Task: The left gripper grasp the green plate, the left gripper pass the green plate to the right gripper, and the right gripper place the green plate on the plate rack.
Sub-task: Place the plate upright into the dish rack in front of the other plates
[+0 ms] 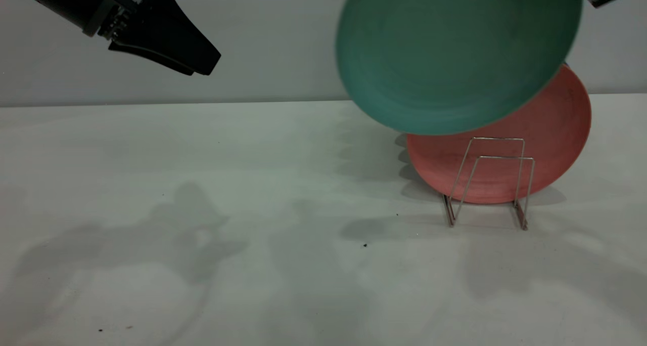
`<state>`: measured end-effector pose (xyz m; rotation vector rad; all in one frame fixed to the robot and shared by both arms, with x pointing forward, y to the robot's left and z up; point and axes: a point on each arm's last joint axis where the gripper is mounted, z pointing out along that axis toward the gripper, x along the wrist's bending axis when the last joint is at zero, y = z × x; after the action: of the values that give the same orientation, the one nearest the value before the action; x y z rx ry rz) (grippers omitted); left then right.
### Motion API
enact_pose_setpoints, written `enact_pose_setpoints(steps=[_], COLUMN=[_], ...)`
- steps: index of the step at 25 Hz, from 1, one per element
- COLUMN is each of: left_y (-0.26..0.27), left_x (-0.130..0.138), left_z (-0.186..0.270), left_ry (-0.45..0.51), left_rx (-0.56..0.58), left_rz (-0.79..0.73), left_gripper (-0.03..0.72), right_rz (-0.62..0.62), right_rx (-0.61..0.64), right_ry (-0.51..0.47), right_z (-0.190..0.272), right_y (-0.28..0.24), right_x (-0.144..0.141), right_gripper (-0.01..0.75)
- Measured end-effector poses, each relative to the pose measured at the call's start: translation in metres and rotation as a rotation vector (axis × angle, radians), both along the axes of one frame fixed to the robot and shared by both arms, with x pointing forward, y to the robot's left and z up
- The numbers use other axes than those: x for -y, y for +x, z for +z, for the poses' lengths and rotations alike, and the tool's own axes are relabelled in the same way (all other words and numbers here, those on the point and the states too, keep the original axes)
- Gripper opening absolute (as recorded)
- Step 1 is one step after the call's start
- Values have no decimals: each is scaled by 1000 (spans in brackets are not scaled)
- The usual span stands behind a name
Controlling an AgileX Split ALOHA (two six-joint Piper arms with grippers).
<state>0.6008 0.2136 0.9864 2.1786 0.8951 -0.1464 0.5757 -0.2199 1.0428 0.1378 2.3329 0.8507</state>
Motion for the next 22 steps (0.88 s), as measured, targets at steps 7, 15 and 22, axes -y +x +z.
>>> enact_pose_setpoints(steps=[7, 15, 22], left_y=[0, 0, 1], left_x=[0, 0, 0], left_z=[0, 0, 0], left_ry=[0, 2, 3], left_rx=[0, 1, 3], left_rz=[1, 5, 6], left_gripper=[591, 591, 591], right_rz=[-46, -158, -153], right_rx=[7, -10, -82], right_ry=[-93, -1, 21], right_z=[-7, -6, -27], right_y=[6, 11, 19], right_x=[26, 50, 49], right_gripper=[101, 101, 101])
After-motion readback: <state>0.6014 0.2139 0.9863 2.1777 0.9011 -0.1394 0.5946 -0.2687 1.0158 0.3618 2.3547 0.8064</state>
